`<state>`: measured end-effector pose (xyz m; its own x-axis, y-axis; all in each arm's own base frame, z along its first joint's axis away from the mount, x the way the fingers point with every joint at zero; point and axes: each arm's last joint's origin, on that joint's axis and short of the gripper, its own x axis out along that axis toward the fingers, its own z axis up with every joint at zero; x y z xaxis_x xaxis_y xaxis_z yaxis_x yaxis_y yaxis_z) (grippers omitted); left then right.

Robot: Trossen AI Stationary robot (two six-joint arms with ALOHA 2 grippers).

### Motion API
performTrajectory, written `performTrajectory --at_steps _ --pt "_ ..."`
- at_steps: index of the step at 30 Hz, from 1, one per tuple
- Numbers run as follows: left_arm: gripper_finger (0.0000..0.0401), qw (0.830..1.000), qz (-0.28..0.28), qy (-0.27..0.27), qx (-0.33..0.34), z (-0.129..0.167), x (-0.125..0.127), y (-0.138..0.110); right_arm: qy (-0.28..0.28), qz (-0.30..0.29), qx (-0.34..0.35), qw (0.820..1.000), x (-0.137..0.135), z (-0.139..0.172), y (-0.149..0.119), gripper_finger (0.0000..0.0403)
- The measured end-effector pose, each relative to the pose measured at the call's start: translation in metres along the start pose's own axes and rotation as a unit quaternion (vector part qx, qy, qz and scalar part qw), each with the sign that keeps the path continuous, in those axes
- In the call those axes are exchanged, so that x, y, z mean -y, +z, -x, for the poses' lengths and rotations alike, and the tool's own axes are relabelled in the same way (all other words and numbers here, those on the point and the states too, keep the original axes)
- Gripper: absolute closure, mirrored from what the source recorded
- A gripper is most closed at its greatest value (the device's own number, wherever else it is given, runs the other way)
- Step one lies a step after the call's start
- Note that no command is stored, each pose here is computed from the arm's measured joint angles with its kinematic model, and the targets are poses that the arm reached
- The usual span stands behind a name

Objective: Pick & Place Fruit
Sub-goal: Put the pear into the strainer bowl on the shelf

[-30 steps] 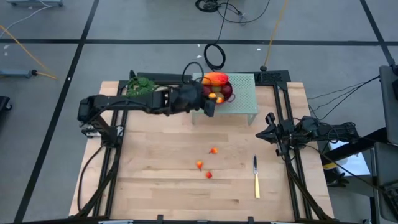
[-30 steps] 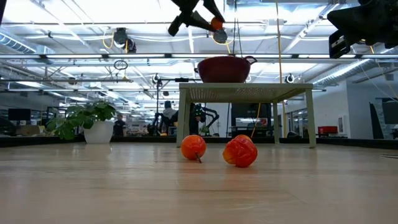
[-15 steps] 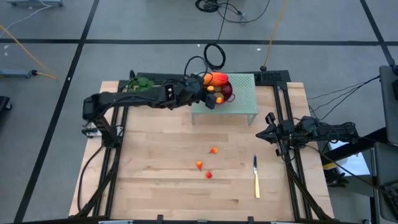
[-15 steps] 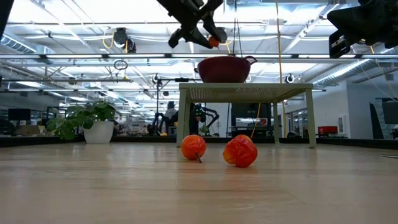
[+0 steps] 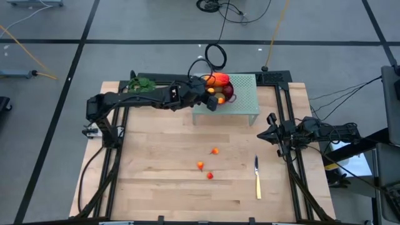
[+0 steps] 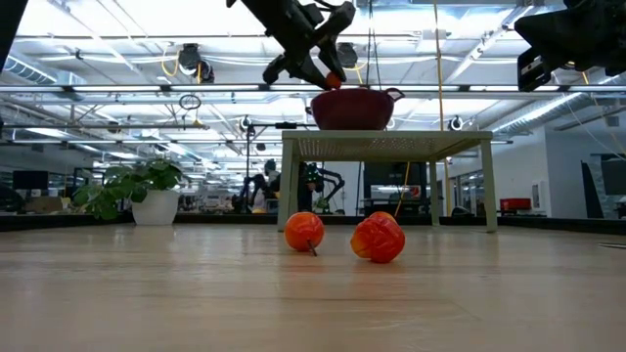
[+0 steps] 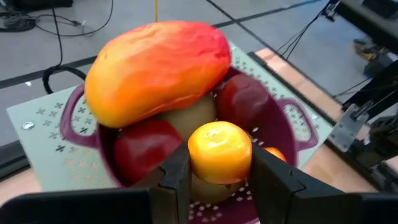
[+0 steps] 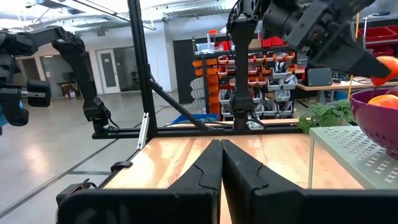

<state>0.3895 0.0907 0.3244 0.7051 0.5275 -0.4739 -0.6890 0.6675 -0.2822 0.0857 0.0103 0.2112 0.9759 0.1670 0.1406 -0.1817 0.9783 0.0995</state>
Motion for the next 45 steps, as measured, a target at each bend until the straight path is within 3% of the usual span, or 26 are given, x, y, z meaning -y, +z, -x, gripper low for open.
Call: performTrajectory --at_steps 21,34,45 --pt "0.0278 1.000 0.007 -0.021 -0.021 -0.002 -0.003 0.000 -0.001 0.000 0.000 1.000 0.000 0.000 0.000 0.0403" --pt "0.0209 1.000 -0.006 -0.018 -0.019 -0.002 -0.003 0.000 -0.001 0.000 0.000 1.000 0.000 0.000 0.000 0.0403" --pt "0.0204 0.999 0.013 -0.040 0.014 0.012 -0.003 0.015 -0.001 0.000 0.000 1.000 0.000 0.000 0.000 0.0403"
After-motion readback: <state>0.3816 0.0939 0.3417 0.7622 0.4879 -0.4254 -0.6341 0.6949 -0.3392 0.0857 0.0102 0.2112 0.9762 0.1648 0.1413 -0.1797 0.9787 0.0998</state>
